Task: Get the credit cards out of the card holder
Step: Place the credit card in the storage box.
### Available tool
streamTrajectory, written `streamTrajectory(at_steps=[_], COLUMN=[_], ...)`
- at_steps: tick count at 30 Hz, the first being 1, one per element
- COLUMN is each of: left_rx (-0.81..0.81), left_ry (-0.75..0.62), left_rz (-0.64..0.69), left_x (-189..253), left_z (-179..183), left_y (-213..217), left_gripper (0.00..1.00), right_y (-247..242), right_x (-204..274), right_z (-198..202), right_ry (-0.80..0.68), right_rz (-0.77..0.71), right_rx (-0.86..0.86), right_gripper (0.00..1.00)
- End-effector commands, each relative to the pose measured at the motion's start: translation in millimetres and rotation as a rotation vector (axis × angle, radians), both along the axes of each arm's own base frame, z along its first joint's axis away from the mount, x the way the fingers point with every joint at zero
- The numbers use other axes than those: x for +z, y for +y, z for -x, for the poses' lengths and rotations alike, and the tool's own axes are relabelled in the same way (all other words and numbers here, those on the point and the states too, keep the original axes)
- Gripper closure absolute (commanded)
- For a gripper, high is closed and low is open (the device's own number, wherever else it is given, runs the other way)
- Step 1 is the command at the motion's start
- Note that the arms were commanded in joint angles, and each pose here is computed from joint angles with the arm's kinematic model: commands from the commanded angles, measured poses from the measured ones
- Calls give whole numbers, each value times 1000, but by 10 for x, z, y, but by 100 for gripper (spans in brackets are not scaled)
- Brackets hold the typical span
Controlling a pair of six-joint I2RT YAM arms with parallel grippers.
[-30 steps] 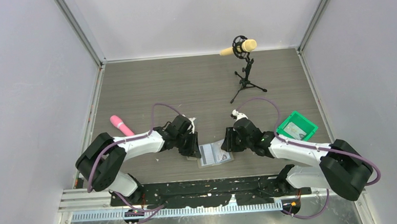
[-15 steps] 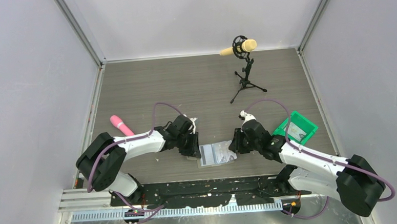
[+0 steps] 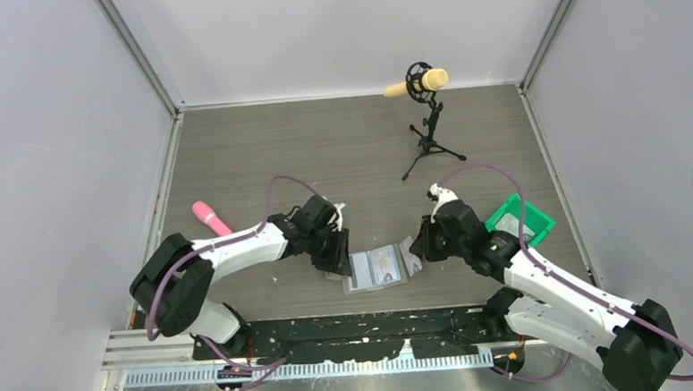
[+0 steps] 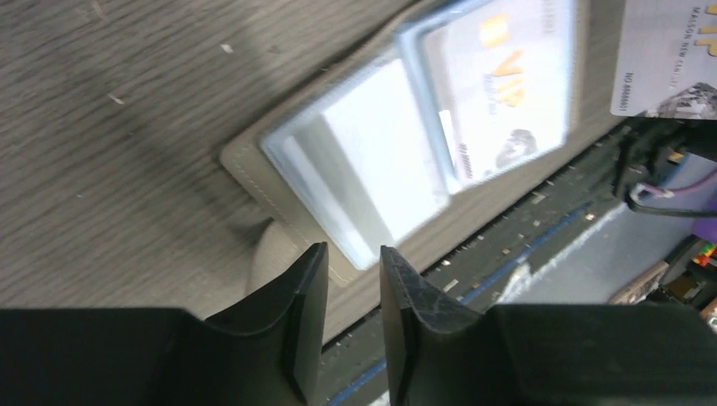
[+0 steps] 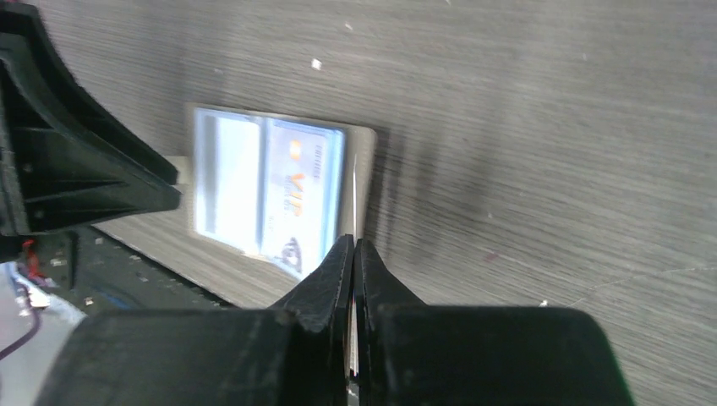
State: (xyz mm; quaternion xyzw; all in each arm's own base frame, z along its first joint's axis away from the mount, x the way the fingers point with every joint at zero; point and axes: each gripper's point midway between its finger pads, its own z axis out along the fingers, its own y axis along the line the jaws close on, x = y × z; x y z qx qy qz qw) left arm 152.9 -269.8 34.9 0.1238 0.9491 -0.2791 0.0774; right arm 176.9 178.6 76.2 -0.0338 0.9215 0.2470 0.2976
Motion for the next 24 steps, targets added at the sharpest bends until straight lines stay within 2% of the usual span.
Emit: streamTrajectory(at_steps=[1, 5, 16, 20, 24], left_rx=[-64, -85, -219, -266, -278], left_ry=[-78, -134, -210, -200, -218], left_rz=[157, 210, 469, 522, 558], left_x=[671, 976, 1411, 1446, 1501], left_z=[-59, -96, 42, 131, 161], left_y=[-219, -270, -497, -522, -524], left_gripper=[65, 59, 54, 54, 59], right_y=[190, 314, 722, 772, 796], right_x=[575, 789, 1112, 1138, 1162], right_z=[-68, -1, 329, 416, 452], right_ry=[-116, -136, -139, -133, -129], right_rz=[-80, -127, -356, -403, -427], right_rx=[130, 225, 520, 572, 594], right_gripper=[95, 95, 95, 95, 95])
